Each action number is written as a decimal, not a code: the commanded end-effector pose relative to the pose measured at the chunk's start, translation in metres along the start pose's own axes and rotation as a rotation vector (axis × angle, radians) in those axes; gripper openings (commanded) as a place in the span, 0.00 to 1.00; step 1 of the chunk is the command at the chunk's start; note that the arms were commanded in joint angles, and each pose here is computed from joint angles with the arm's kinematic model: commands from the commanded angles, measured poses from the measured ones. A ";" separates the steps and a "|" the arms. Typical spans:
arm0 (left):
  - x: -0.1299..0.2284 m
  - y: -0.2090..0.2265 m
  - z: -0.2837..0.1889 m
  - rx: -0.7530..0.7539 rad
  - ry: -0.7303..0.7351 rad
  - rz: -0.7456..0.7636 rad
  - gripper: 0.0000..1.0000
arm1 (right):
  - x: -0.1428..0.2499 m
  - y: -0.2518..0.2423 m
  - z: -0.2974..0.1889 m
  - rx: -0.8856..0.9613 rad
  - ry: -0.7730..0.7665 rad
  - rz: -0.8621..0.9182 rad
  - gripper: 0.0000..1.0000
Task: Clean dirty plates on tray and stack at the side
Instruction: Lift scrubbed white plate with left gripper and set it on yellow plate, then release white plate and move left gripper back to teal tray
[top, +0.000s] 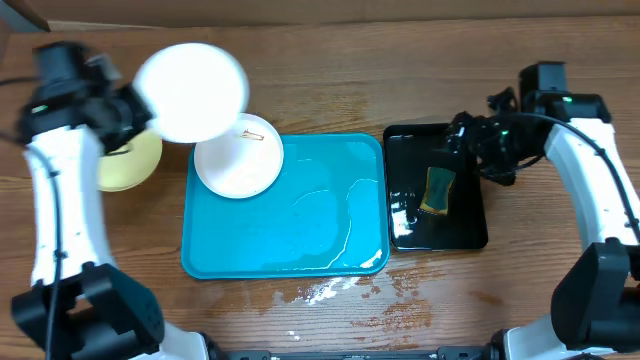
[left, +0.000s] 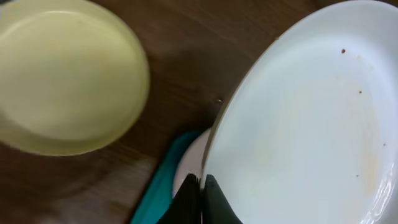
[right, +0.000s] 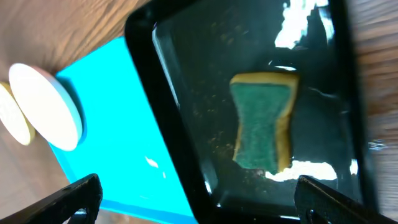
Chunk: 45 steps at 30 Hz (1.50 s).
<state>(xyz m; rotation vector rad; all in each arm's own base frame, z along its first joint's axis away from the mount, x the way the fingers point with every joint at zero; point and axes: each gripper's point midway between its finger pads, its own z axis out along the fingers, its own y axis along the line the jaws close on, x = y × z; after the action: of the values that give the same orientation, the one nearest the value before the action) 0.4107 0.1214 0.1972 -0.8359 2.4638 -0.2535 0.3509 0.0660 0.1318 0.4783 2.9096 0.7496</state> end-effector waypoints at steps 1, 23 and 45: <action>-0.013 0.048 -0.012 -0.086 -0.047 -0.172 0.04 | -0.002 0.011 0.002 0.037 -0.018 -0.061 1.00; 0.007 0.184 0.080 -0.271 0.060 -0.438 0.06 | 0.012 0.030 0.014 0.056 0.007 -0.140 1.00; 0.073 0.045 0.077 0.109 0.398 -0.237 0.71 | 0.012 0.026 0.014 0.081 0.004 -0.138 1.00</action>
<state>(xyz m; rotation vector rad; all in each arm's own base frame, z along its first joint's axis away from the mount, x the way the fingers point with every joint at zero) 0.3697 0.1400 0.0724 -1.2858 2.6242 -0.6635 0.3418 0.0996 0.1265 0.2993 2.9706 0.6510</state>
